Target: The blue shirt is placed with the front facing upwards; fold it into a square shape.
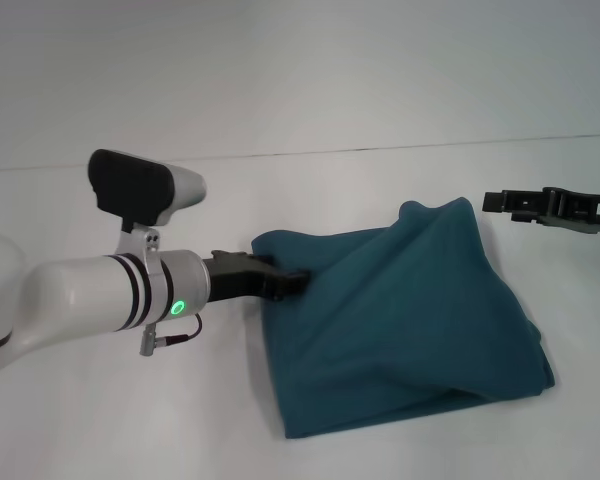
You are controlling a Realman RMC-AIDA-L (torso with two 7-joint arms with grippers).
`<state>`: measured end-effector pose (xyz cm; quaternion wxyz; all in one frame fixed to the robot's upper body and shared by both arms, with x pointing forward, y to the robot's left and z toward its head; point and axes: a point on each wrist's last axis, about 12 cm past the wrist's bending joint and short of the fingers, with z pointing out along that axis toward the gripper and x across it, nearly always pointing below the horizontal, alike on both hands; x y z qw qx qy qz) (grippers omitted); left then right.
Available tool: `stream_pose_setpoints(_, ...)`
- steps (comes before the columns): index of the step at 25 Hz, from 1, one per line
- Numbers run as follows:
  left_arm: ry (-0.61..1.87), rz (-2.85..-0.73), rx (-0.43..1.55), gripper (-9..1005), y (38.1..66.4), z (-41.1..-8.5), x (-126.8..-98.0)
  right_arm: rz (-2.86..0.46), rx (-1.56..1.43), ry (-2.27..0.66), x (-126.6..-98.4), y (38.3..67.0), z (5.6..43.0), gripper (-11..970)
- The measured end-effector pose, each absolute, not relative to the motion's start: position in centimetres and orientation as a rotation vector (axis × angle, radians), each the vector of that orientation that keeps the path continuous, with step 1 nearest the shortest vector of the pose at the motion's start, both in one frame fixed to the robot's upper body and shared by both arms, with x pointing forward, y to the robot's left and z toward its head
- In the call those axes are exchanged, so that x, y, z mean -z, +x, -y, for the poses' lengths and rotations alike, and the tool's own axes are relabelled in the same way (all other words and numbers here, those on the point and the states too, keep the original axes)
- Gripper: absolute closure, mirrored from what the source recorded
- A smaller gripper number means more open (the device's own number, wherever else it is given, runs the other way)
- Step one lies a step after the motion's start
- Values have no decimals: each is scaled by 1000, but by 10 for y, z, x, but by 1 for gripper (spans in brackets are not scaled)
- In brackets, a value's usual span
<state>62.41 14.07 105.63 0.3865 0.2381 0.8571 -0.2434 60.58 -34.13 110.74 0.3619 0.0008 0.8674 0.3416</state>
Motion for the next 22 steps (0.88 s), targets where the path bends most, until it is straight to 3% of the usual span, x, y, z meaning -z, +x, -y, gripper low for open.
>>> stream_pose_setpoints(5, 673, -2175, 595, 387, 623, -135, -1057, -2235, -879, 5, -1107, 605, 342, 274)
stream_pose_setpoints(10, 669, -2156, 602, 622, 626, -134, -1062, -2235, -879, 5, -1107, 605, 342, 275)
stream_pose_setpoints(16, 649, -2151, 587, 818, 628, -135, -1063, -2235, -877, 8, -1106, 604, 342, 275)
stream_pose_setpoints(22, 631, -2144, 564, 910, 631, -137, -1065, -2258, -883, -1, -1102, 599, 344, 275)
